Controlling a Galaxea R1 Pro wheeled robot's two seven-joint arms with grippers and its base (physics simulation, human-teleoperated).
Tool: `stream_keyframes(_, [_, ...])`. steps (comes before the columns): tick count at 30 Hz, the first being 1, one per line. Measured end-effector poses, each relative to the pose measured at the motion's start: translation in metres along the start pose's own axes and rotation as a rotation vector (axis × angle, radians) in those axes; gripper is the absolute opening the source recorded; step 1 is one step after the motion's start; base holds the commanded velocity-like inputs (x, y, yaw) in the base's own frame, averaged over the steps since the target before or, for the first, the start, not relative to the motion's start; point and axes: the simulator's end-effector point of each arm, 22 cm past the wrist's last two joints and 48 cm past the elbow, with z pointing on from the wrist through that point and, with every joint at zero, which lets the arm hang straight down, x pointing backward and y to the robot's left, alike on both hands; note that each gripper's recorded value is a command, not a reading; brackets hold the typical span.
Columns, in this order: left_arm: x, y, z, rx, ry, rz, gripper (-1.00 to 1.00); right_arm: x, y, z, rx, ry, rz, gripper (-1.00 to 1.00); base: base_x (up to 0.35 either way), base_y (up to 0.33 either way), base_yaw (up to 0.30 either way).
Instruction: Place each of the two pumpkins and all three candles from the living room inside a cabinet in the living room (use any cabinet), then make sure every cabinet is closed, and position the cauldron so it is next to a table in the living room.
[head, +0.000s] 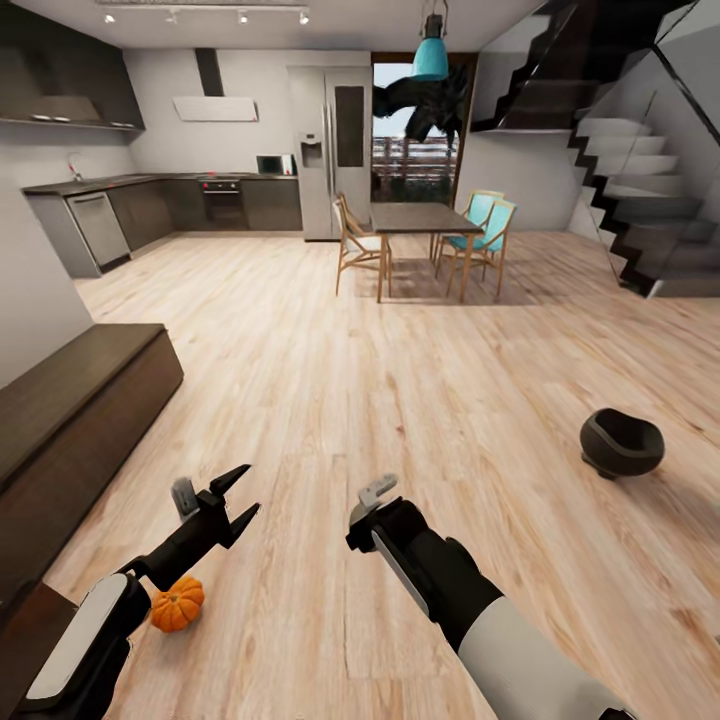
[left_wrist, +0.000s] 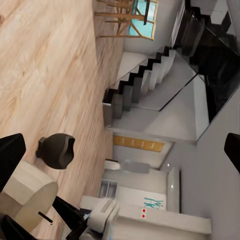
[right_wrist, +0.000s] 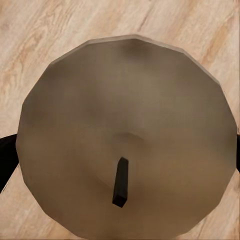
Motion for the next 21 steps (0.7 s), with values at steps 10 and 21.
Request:
stream_keyframes(10, [0.000,-0.017,-0.001,-0.005,-0.003,-0.004,1.00,-0.012,-0.004,-0.016,0.000,0.000,0.000,-1.00,0.000,0.000,0.292])
stream_keyframes(21, [0.000,-0.038,-0.001,-0.006,-0.004,-0.005,1.00,-0.026,-0.007,-0.033,-0.004,-0.005,0.003,-1.00,0.000,0.000,0.292])
